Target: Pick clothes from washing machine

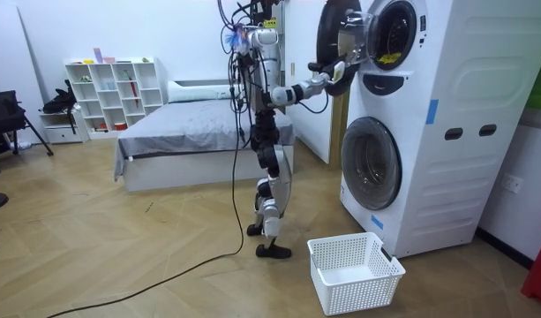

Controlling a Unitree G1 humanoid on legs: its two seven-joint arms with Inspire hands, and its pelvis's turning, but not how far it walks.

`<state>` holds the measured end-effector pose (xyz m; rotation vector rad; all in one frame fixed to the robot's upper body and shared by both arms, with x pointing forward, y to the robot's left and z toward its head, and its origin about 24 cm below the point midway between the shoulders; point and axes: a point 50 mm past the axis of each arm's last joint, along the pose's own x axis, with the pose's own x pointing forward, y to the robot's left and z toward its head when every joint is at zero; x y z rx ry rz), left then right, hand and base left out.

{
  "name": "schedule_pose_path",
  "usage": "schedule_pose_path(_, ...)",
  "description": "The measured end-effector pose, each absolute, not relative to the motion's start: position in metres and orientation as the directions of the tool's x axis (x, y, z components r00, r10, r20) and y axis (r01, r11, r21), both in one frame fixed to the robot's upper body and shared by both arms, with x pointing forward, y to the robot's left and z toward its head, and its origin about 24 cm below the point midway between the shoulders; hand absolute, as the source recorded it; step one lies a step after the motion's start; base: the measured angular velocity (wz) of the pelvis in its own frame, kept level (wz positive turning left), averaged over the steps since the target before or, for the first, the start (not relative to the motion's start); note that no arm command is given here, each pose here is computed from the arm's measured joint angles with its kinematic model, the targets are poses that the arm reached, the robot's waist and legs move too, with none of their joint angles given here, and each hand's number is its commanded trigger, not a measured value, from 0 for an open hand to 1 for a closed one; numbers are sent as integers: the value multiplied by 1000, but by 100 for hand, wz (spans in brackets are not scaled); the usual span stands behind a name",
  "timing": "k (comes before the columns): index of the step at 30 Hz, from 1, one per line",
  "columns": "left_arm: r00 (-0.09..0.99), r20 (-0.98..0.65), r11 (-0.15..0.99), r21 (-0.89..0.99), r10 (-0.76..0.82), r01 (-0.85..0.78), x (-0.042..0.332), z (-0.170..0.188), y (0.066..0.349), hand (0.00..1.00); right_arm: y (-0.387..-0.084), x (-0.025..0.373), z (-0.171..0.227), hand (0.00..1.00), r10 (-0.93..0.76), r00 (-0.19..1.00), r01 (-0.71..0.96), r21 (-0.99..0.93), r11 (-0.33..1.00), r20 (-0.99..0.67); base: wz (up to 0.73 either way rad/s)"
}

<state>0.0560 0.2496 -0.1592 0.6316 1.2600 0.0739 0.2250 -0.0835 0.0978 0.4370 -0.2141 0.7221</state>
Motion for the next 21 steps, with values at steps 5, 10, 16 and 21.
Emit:
schedule_pose_path(5, 308, -870, 835, 472, 386, 285, 47, -160, 250, 0, -73, 225, 101, 0, 653, 678, -735, 286, 615, 338, 1)
schedule_pose_path(10, 308, -877, 848, 454, 370, 274, 51, -160, 250, 0, -55, 223, 104, 0, 746, 577, -817, 254, 518, 333, 5)
schedule_pose_path(16, 360, -870, 860, 441, 338, 257, 65, -156, 247, 0, -23, 218, 117, 0, 880, 354, -935, 156, 320, 318, 16)
schedule_pose_path(21, 375, -864, 875, 433, 335, 217, 71, -154, 248, 0, -18, 213, 115, 0, 920, 262, -964, 126, 235, 291, 14)
